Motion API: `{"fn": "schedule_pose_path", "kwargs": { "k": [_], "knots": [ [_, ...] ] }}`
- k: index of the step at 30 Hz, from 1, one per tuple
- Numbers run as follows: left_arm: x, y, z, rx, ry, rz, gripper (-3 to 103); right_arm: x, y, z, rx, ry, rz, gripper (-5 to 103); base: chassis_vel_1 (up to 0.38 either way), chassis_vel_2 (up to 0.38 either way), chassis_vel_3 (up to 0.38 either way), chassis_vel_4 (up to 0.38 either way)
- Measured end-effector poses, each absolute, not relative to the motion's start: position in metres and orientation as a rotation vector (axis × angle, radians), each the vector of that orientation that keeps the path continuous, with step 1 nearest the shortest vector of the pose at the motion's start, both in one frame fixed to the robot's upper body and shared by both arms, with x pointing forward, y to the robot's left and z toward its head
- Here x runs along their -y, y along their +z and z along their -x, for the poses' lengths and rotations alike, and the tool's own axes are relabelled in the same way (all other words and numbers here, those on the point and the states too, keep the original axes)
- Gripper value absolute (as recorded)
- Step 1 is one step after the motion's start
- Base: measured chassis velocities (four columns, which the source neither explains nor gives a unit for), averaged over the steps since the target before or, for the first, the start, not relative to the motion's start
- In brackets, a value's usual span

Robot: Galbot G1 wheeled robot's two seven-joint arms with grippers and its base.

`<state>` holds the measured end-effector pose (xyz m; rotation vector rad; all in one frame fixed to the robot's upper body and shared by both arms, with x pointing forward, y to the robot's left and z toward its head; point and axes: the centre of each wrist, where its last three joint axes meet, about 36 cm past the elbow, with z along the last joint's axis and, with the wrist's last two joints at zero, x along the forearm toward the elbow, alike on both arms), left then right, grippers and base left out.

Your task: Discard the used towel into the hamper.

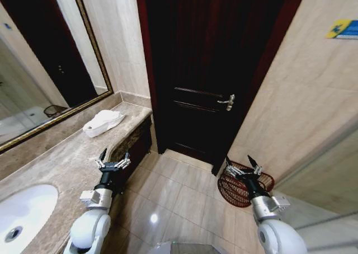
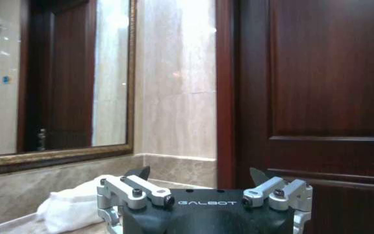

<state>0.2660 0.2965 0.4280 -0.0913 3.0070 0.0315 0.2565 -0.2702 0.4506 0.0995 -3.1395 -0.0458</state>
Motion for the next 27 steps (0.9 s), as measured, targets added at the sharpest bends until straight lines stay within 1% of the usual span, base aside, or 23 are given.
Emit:
{"fn": "schedule_pose_path", "kwargs": {
  "k": [27],
  "knots": [
    [-0.3004, 0.4184, -0.2668, -3.015, 0.033, 0.102, 100, 0.2682, 0.4531, -0.2648, 3.141, -0.031, -0.119, 100, -0.019, 0.141, 0.145, -0.024]
  ]
}}
